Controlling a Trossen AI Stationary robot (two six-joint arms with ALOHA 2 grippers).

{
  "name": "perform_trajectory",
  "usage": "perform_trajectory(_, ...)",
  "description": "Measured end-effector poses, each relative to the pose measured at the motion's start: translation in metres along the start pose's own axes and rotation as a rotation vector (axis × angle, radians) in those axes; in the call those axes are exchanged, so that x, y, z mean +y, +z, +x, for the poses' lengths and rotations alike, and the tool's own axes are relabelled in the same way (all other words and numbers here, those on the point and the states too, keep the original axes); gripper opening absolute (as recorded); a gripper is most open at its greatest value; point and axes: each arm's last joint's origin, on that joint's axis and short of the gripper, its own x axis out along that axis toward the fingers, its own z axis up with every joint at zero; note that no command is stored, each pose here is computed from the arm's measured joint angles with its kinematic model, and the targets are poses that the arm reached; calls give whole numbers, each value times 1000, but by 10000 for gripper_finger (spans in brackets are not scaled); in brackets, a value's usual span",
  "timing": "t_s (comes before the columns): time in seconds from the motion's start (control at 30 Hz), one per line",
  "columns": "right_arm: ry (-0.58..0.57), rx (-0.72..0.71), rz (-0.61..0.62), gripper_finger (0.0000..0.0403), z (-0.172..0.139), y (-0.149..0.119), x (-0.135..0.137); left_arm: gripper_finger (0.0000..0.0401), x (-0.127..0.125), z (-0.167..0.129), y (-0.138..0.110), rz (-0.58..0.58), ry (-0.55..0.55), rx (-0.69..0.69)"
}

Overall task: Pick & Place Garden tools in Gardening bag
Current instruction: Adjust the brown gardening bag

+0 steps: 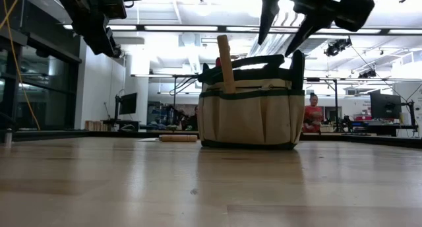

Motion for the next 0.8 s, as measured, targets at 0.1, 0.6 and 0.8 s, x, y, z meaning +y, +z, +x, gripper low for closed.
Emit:
perform_trajectory(0.1, 40, -66, 1, 219, 0, 3, 1, 0, 0, 0, 0, 0, -1, 0)
perform_trajectory(0.6, -34, -153, 73, 219, 42, -1, 2, 0, 0, 0, 0, -1, -3, 2)
perform_trajectory(0.8, 29, -225, 94, 219, 44, 7, 9, 0, -1, 0, -1, -4, -29, 9)
